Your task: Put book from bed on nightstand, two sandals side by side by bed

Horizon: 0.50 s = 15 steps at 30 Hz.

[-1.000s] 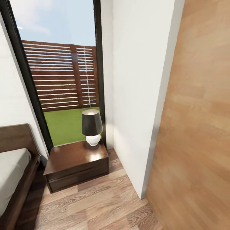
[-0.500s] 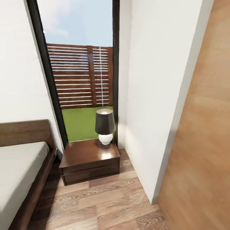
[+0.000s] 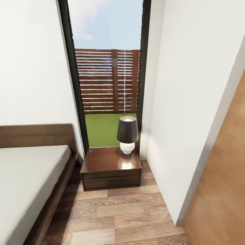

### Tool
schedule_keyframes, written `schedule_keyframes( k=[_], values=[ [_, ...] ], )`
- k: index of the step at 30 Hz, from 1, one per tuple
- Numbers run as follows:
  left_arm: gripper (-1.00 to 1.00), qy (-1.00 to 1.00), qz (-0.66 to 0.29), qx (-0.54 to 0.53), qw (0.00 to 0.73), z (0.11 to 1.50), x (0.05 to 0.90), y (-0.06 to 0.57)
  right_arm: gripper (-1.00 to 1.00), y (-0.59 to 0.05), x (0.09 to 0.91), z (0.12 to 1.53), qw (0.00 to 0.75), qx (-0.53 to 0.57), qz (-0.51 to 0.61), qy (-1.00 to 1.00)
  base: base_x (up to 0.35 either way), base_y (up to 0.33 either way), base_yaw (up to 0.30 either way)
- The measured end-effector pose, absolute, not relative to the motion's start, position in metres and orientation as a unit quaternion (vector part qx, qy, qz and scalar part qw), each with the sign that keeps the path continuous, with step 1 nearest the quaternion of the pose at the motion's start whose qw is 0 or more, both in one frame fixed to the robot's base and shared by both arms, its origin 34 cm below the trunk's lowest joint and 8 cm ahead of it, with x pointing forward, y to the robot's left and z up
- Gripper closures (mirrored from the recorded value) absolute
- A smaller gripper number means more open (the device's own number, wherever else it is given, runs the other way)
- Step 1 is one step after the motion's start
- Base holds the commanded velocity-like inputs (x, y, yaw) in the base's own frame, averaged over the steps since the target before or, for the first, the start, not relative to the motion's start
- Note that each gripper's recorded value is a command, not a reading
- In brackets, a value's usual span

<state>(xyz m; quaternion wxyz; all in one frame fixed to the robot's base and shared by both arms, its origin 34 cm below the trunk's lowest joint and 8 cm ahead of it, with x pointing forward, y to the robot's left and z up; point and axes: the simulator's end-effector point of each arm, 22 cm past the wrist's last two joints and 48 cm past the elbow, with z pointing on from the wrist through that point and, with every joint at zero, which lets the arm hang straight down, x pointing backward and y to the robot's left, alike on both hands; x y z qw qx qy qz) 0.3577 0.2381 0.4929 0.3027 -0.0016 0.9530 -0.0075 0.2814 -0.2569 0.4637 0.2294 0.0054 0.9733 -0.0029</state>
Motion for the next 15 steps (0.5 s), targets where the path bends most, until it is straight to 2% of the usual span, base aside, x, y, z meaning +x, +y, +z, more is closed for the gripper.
schedule_keyframes(
  k=[15],
  values=[
    [-1.0, 0.953, -0.007, -0.002, 0.303, 0.493, 0.3577, 0.2381, -1.0, -0.2569, 0.2814, 0.4638, 0.229, 0.005, -0.003, 0.973, 0.0, 0.0, 0.294]
  ],
)
